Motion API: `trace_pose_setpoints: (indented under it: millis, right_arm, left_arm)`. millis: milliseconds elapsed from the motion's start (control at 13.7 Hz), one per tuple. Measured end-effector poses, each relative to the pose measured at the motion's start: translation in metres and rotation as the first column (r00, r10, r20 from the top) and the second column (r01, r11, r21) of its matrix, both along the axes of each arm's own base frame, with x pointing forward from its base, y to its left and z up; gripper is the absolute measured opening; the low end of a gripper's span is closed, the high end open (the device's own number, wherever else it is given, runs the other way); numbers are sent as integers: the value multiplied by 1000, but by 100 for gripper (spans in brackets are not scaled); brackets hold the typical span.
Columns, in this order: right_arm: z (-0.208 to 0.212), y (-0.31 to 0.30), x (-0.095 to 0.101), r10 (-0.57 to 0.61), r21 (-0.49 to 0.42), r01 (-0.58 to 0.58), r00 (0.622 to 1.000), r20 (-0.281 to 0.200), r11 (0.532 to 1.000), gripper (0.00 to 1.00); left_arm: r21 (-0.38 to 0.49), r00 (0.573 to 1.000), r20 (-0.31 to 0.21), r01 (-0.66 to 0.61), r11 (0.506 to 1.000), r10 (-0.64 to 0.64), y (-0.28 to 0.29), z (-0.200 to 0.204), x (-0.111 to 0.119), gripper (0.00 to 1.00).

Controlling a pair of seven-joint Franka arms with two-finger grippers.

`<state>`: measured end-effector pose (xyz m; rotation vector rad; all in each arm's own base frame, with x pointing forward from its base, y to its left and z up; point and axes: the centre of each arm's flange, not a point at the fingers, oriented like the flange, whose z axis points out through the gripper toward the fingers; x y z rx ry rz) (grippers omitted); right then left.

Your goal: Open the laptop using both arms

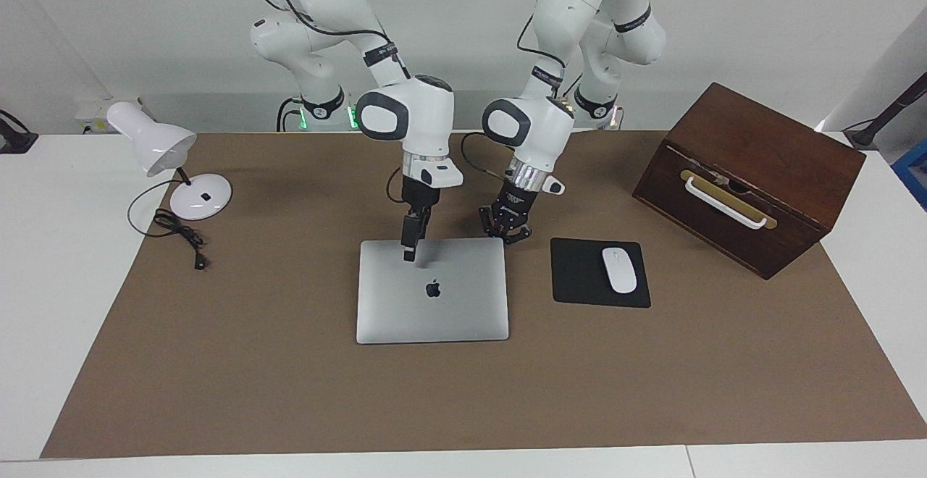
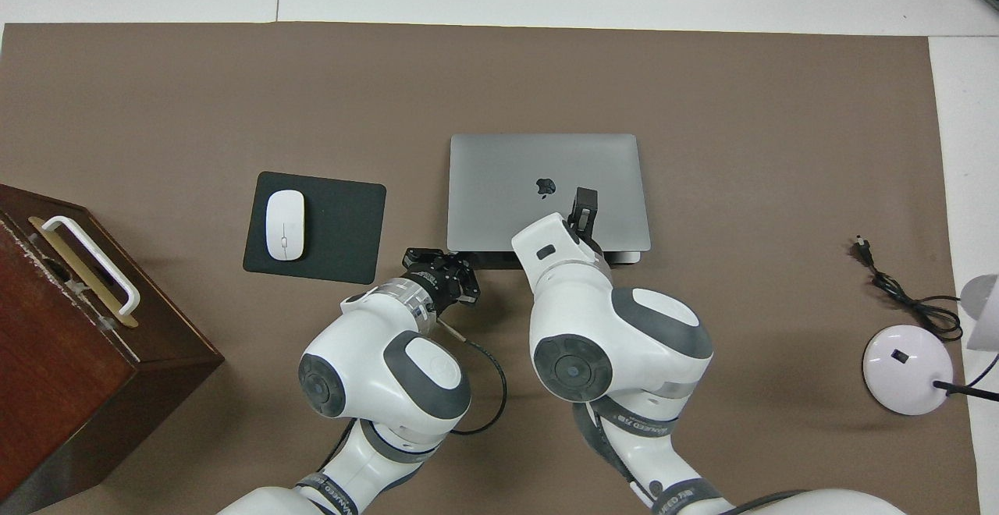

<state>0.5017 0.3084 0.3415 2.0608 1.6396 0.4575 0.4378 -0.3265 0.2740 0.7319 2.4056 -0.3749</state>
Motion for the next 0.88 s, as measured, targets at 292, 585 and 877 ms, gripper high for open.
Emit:
trace_pose_setpoints:
  millis: [292, 585, 877]
  right_arm:
    - [6, 6, 5, 4, 9, -5, 1000, 14, 1000, 100]
    - [7, 9, 5, 9, 11, -9, 1000, 16, 1000, 100]
    - [15, 12, 8, 11, 20, -11, 999, 30, 1000, 100]
  left_arm:
    - [0, 1000, 1, 0, 1000, 0, 0, 0, 0, 1]
    - [1, 1000, 1, -1, 1000, 1, 0, 0, 0, 1]
    - [1, 1000, 1, -1, 1000, 1, 0, 0, 0, 1]
